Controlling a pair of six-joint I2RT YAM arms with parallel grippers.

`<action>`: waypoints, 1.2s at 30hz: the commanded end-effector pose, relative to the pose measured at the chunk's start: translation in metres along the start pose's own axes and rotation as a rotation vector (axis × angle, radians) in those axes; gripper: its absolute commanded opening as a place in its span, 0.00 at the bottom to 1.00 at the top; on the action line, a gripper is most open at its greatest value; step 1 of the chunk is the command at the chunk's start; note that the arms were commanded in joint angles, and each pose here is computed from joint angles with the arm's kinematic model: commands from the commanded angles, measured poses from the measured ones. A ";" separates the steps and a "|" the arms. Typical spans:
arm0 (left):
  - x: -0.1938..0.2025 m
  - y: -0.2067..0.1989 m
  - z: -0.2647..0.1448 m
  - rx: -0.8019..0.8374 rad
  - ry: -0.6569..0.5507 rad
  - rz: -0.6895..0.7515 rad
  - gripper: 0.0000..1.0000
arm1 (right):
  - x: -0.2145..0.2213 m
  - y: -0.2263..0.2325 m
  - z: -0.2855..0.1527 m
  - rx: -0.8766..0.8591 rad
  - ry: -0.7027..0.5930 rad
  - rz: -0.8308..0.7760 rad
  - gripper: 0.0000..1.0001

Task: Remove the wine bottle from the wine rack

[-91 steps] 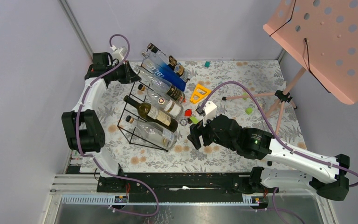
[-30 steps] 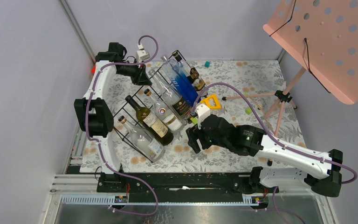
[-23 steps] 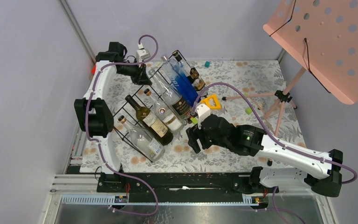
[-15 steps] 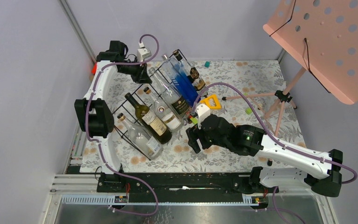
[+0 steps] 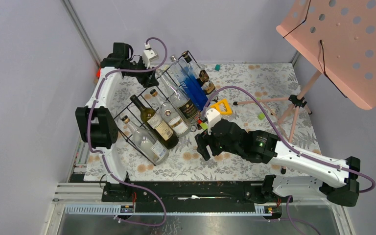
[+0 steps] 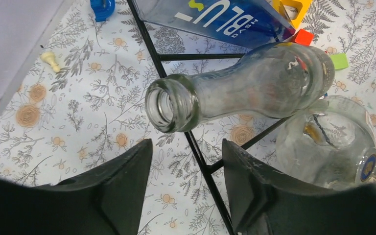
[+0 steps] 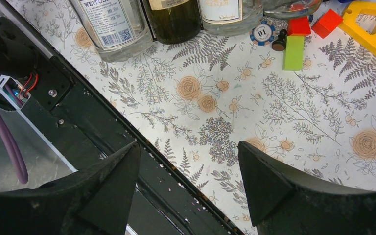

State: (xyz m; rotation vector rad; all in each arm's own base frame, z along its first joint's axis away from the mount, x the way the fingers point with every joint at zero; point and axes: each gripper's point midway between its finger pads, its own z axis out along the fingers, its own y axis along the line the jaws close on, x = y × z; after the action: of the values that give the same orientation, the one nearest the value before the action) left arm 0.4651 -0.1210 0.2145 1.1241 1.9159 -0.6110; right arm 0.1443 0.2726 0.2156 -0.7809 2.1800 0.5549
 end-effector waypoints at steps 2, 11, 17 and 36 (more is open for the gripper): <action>-0.021 0.020 -0.028 -0.125 -0.035 0.122 0.62 | -0.022 0.002 -0.009 -0.009 -0.062 0.011 0.80; -0.033 0.005 -0.046 -0.139 -0.060 0.117 0.65 | -0.024 0.004 -0.011 -0.022 -0.073 0.015 0.80; -0.045 -0.012 -0.063 -0.153 -0.082 0.100 0.67 | -0.028 0.004 -0.013 -0.021 -0.091 0.020 0.80; -0.072 -0.018 -0.149 -0.611 -0.288 -0.651 0.99 | -0.084 -0.036 -0.031 0.088 -0.125 -0.015 0.86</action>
State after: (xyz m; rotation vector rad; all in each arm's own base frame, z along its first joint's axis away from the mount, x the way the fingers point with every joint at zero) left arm 0.4157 -0.0822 0.3274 0.3540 2.0502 -0.4941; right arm 0.1904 0.2531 0.2768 -0.6333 2.0854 0.4921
